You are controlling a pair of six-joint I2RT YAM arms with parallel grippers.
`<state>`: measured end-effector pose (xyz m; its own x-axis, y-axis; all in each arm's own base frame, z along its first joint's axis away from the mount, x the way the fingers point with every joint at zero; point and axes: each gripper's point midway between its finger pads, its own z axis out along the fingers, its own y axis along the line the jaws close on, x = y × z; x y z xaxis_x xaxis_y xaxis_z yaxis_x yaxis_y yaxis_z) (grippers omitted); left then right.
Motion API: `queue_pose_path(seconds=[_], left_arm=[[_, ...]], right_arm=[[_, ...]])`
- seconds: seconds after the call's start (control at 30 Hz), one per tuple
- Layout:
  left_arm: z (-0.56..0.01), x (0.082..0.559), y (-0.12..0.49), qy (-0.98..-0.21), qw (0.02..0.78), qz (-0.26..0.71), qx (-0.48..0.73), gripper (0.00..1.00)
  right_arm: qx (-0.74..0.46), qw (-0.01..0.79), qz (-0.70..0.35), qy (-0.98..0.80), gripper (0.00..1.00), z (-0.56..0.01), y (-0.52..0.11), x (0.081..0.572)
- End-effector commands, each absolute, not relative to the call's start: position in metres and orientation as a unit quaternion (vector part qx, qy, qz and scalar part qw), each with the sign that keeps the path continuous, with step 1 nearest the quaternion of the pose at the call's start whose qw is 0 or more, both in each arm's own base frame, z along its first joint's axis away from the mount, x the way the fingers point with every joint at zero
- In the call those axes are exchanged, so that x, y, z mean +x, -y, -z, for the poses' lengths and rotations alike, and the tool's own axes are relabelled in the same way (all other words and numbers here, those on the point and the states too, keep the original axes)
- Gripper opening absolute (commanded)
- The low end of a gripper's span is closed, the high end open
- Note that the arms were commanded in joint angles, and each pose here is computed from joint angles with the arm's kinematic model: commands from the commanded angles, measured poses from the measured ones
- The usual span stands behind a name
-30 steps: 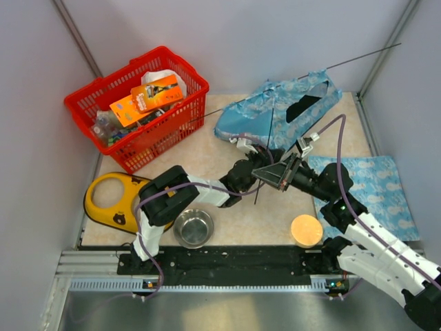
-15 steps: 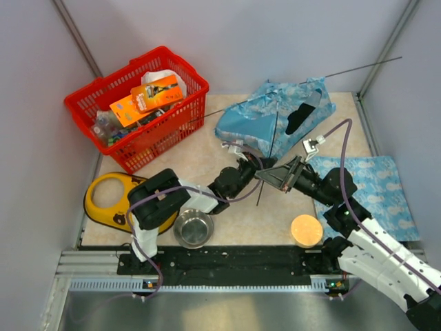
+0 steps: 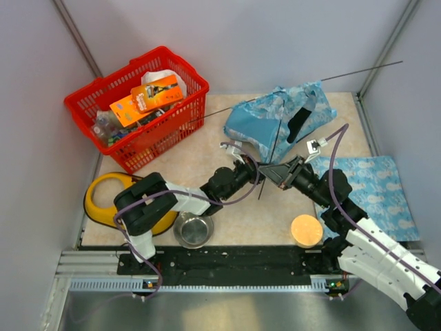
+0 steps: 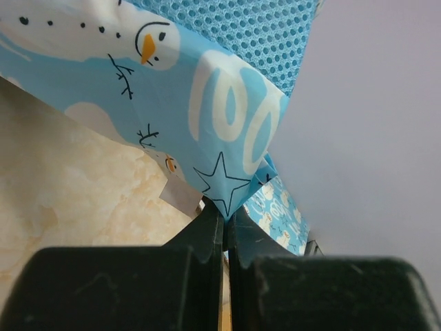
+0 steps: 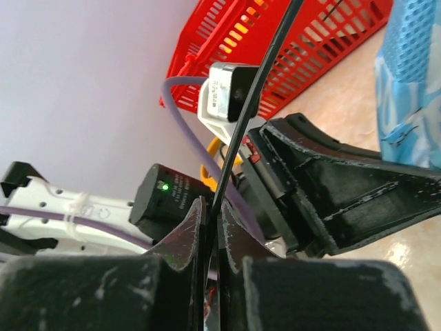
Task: Set up the pet tent
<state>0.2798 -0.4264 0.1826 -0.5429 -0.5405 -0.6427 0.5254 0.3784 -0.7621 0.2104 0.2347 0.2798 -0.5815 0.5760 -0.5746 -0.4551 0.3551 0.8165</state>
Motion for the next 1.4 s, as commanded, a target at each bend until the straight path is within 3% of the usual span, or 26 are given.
queue_pose_path(seconds=[0.0,0.6,1.37], left_arm=[[-0.189,0.256,0.429,-0.685,0.448,0.574,0.032,0.00],[-0.161,0.248,0.407,-0.723,0.407,0.557,0.033,0.00],[-0.168,0.222,0.402,-0.723,0.354,0.588,0.078,0.00]], right_arm=[[0.047,0.602,-0.508,-0.613,0.00,-0.327,-0.206,0.242],[0.070,0.645,-0.439,-0.621,0.00,-0.313,-0.200,0.281],[0.050,0.658,-0.426,-0.620,0.00,-0.310,-0.217,0.311]])
